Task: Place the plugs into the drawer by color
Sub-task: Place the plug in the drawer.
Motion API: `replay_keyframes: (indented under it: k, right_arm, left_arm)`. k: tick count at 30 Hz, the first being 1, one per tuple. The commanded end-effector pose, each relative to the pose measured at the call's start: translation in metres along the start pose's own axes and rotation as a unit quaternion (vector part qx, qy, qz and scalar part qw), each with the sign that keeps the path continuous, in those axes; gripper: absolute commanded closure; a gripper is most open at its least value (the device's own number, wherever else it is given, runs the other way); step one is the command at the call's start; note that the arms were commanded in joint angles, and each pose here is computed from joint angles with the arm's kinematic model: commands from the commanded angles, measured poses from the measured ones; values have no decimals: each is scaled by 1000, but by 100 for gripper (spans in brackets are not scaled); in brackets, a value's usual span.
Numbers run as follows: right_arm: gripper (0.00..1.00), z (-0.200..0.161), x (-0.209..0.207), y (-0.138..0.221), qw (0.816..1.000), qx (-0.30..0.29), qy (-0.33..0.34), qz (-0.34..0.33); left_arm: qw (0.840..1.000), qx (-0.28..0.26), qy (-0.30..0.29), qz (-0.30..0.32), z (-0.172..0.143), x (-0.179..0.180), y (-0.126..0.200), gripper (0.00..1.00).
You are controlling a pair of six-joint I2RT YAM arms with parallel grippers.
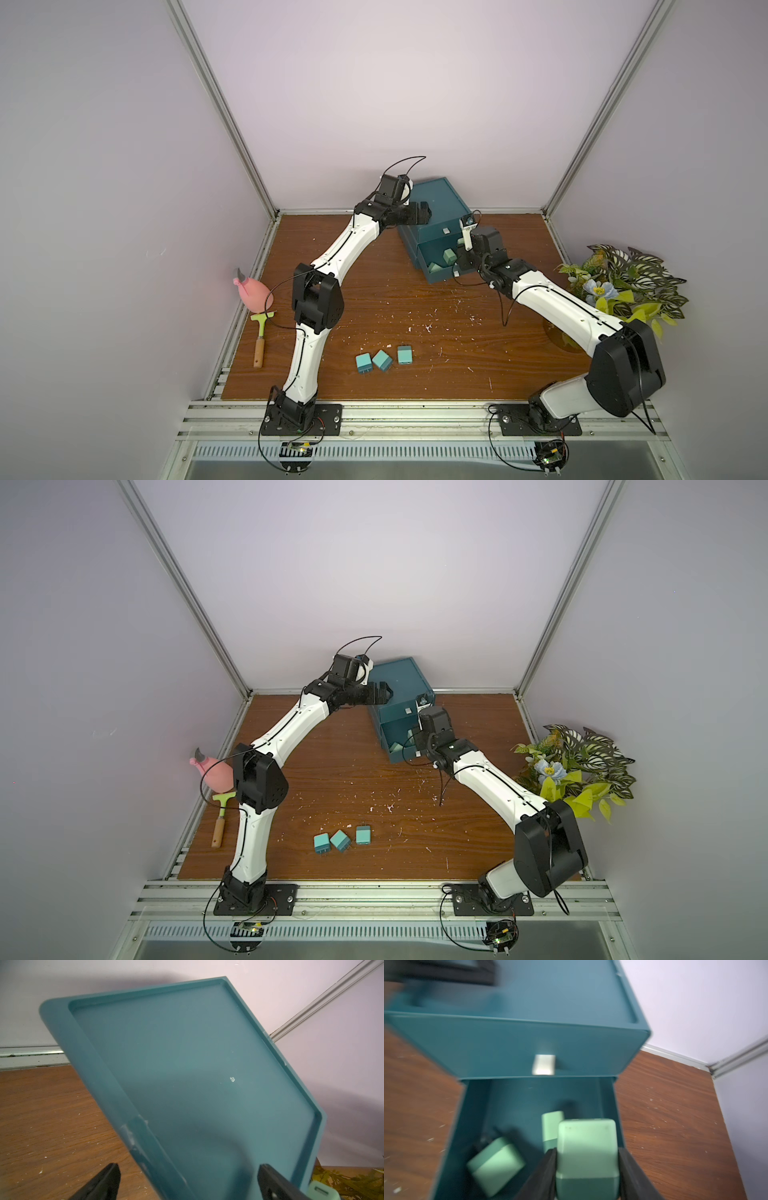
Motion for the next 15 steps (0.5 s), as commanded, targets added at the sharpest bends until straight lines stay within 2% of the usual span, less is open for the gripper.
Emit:
replay_keyframes:
  k: [1, 15]
  right_arm:
    - [55, 23, -9, -3, 999, -39, -9, -9]
    - [55, 14, -5, -37, 1000, -25, -7, 2]
  left_arm:
    - [1000, 12, 9, -6, -5, 8, -10, 1]
    - [1000, 20, 12, -10, -8, 10, -13, 7]
Point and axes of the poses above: each gripper's point midway between its finger pads, its own y axis back along the fingers, its own x axis along the line the jaws close on, z = x × y, the point moved 9 cm from there along y, back along the fingers, and after that the axes turned 6 degrees about y, right-handed, at the moved point
